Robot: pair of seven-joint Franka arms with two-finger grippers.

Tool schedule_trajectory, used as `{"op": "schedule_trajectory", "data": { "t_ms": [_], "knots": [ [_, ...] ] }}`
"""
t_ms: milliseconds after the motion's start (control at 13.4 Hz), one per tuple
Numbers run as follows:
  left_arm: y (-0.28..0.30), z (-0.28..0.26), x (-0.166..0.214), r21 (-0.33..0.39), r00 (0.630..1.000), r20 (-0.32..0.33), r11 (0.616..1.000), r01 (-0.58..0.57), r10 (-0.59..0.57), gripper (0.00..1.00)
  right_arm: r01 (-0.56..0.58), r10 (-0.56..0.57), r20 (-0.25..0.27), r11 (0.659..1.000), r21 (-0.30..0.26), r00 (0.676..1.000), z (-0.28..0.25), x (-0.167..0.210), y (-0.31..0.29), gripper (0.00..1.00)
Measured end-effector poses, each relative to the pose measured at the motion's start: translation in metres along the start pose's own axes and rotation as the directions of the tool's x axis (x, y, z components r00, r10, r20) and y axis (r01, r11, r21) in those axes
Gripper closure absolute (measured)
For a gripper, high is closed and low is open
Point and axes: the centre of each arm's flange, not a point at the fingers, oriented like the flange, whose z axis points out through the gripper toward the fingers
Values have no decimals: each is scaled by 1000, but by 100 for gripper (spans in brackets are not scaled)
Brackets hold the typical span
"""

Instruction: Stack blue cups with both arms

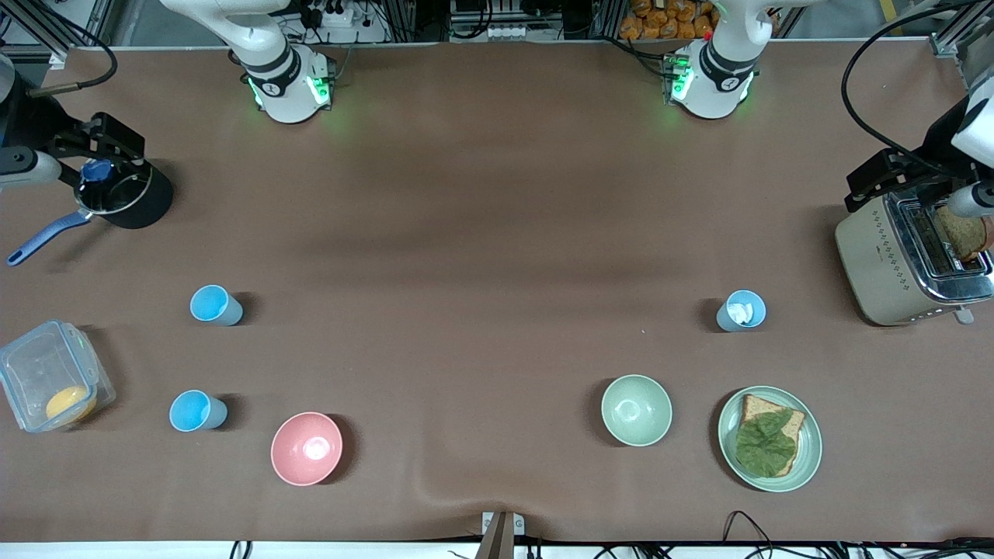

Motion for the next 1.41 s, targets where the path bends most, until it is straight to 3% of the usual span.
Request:
{"op": "schedule_trajectory", "data": {
  "t_ms": [446, 669, 893, 967, 1116, 1264, 1413],
  "knots": [
    [-17, 14, 4, 3, 999, 28, 1000, -28, 28, 0, 0, 0, 0, 1000, 0, 1000, 0, 0, 0, 0],
    [-26, 86, 24, -3, 999, 28, 999, -44, 44, 0, 0, 0, 9, 1000, 1, 1000, 1, -1, 0, 0],
    [-25, 191, 29, -10, 998, -35, 999, -49, 48, 0, -1, 1, 59, 1000, 5, 998, 6, -5, 0, 0],
    [-25, 226, 25, -12, 997, -54, 998, -56, 55, 0, -4, 3, 92, 1000, 6, 996, 15, -3, 1, 0],
    [-26, 286, 14, -16, 995, -62, 997, -79, 78, 0, -28, 26, 212, 1000, 7, 977, 59, 14, 15, 0],
    [-31, 333, 10, -21, 997, -31, 997, -77, 76, 5, -102, 92, 326, 995, 14, 941, 122, 39, 60, 0],
    [-35, 361, 11, -26, 997, -13, 997, -72, 71, 6, -173, 150, 396, 985, 23, 906, 178, 56, 107, 0]
  ]
}}
